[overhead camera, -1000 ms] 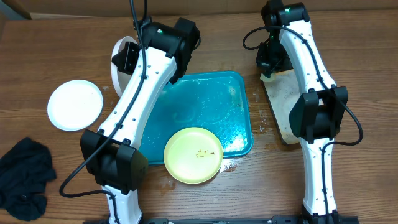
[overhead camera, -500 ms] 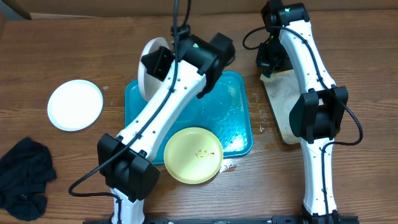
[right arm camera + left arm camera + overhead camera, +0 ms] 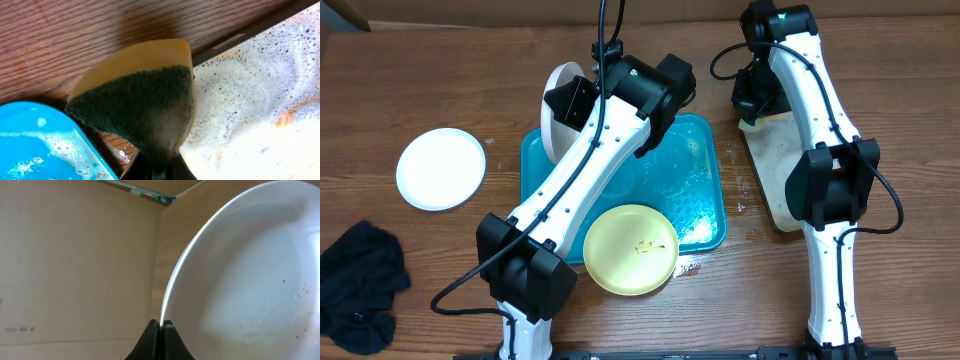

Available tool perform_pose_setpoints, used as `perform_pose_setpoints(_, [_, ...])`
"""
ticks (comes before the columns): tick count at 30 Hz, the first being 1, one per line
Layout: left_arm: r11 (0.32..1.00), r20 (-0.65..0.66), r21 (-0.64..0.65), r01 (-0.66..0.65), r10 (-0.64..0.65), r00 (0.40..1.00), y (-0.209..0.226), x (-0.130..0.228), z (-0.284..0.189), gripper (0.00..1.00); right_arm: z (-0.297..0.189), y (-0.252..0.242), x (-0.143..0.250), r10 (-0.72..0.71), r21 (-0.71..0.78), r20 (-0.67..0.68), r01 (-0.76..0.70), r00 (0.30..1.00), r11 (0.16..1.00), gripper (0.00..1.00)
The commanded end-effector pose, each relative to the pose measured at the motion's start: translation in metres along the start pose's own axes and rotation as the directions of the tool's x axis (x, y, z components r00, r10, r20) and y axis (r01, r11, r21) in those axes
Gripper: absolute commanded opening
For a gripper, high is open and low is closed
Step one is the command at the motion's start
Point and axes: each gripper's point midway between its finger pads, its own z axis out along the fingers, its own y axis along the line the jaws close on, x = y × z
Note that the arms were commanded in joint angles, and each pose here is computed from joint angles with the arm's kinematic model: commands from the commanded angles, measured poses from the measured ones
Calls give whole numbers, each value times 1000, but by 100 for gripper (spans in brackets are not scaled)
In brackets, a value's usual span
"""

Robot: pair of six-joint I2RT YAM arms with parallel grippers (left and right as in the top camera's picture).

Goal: Clean dirty plates on tray and stack at the side
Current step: 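Raise the scrubbed plate upright above the teal tray with the left gripper, then carry the plate left and stack it on the clean white plate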

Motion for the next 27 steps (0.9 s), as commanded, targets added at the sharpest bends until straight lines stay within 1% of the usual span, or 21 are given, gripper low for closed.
perform_pose_setpoints(1, [999,-8,0,33,-33,999,-3,-1,2,4,-8,2,-4,-6,-8,26,6,1000,1000,4])
perform_pose_setpoints(3, [999,6,-18,46,-46,999,-2,-4,2,4,-8,2,-4,-6,-10,28,6,1000,1000,4])
perform_pose_setpoints(6, [1000,1,-2,18,-18,1000,-6,-3,-1,4,-8,1,-4,-5,-8,25,6,1000,1000,4])
perform_pose_setpoints(8, [1000,15,-18,23,-22,1000,-5,-5,-2,4,-8,1,-4,-5,-9,26,6,1000,1000,4])
perform_pose_setpoints(10, [1000,6,-6,6,-6,1000,-7,-3,-2,4,-8,1,-4,-5,-8,24,6,1000,1000,4])
perform_pose_setpoints(20, [1000,8,-6,5,-5,1000,-8,-4,-2,4,-8,1,-4,-5,-8,25,6,1000,1000,4])
perform_pose_setpoints(24, [997,-46,58,49,-46,998,-17,4,2,4,-8,1,-4,-5,-8,25,6,1000,1000,4])
perform_pose_setpoints(27, [978,-145,160,137,-114,983,-35,16,7,4,-8,1,-3,-6,-7,22,6,1000,1000,4])
